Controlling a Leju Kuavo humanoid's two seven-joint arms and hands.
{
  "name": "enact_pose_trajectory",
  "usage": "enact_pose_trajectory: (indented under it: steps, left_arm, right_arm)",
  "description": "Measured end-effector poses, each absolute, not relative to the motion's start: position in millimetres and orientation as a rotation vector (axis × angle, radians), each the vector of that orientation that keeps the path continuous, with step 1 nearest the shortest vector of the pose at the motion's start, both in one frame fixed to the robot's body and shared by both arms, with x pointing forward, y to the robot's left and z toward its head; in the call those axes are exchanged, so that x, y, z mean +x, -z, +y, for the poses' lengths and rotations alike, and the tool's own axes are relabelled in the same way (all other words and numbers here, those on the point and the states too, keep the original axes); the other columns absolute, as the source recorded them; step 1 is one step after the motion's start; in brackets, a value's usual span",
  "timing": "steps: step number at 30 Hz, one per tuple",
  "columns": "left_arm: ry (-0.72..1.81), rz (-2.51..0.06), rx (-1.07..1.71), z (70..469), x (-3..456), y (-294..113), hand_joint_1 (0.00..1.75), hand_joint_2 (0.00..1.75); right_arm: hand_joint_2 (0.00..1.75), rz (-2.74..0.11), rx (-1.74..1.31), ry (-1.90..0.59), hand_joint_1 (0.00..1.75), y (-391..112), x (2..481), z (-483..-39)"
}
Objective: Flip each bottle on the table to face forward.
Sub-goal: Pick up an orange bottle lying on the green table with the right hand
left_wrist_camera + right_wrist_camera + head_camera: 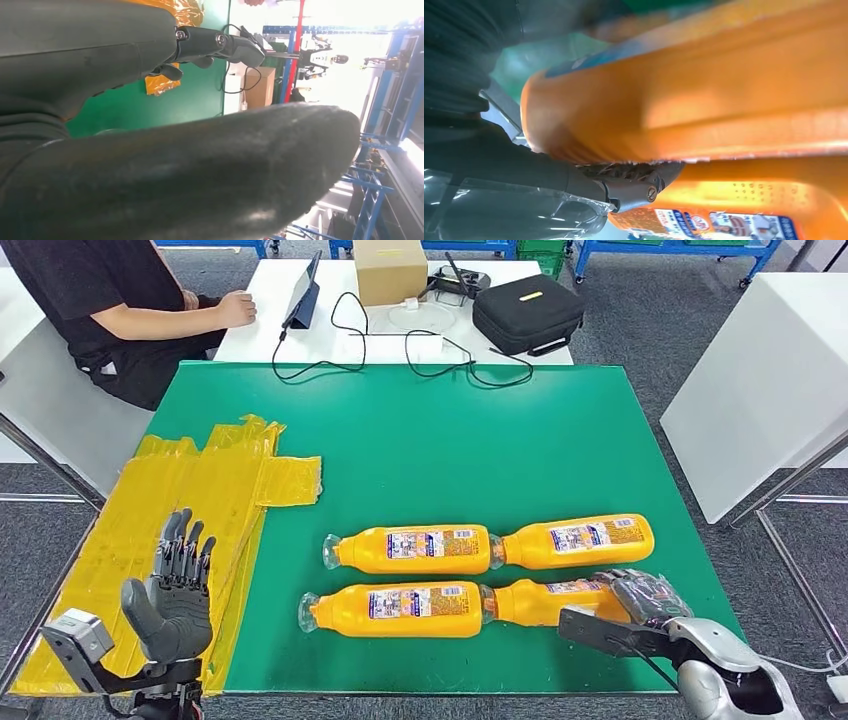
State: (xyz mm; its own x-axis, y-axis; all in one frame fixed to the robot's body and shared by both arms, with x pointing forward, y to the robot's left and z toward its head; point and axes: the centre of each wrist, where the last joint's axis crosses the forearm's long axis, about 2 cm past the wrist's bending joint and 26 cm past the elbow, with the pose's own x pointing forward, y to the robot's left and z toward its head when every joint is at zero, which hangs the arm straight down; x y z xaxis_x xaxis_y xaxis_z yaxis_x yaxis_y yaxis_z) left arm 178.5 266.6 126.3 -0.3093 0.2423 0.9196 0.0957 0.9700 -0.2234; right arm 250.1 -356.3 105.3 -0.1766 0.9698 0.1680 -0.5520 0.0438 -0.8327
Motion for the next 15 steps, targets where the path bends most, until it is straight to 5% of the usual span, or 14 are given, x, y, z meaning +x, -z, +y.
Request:
enact_pose_trajectory:
  steps: [9,15]
  left_arm:
    - [-0.155,-1.883,-0.245,265.7,179.2,-125.6,0.0,0.0]
    - [-0.177,-1.868,-0.252,266.3,170.2,-125.2,0.0,0.0]
  right_arm:
    - [1.75,-0.948,-0.597,-1.511,1.75,-102.4,252.1,-354.5]
    - [1.75,-1.146,-0.59,-1.264,1.75,-113.9,244.6,-348.1]
